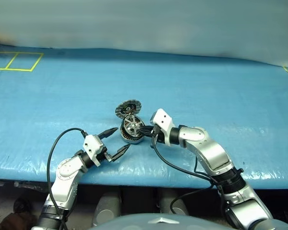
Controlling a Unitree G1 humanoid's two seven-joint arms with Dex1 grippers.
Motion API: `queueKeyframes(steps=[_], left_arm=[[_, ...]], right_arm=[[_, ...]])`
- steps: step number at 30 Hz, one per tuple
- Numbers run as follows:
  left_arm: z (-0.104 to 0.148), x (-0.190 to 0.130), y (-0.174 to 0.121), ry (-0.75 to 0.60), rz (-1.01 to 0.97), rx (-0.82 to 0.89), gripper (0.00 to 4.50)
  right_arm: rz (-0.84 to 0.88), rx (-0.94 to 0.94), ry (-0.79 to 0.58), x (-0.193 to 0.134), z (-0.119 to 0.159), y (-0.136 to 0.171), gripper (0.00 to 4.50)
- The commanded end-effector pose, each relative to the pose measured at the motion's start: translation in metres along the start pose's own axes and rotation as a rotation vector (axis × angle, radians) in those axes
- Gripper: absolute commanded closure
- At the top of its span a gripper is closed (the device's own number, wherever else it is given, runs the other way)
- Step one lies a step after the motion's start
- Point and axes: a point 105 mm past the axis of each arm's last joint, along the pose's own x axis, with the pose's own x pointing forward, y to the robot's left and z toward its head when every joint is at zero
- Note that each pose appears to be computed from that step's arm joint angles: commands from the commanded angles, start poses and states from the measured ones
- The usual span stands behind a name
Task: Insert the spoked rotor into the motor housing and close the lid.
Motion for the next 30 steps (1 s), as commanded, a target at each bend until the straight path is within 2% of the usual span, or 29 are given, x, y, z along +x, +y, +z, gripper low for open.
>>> queueKeyframes(steps=[1,24,25,26,29,30], left_arm=[[0.0065,-0.0001,0.0012,-0.021,0.003,0.029,0.24],[0.0048,-0.0013,0.0002,-0.016,0.008,0.022,0.24],[0.0048,-0.0013,0.0001,-0.016,0.008,0.022,0.24],[0.0048,-0.0014,0.0,-0.016,0.008,0.021,0.24],[0.0048,-0.0012,0.0001,-0.015,0.007,0.022,0.24],[0.0047,-0.0014,0.0,-0.014,0.007,0.022,0.24]], right_arm=[[-0.01,-0.024,-0.021,-0.0016,0.0071,-0.0022,4.49],[-0.011,-0.054,-0.014,-0.0031,0.0102,-0.0024,4.49],[-0.015,-0.057,-0.014,-0.0031,0.0104,-0.0025,3.95],[-0.023,-0.058,-0.017,-0.003,0.0111,-0.0033,3.76],[-0.031,-0.064,-0.023,-0.003,0.0128,-0.0046,2.79],[-0.029,-0.064,-0.024,-0.0031,0.0131,-0.0041,2.79]])
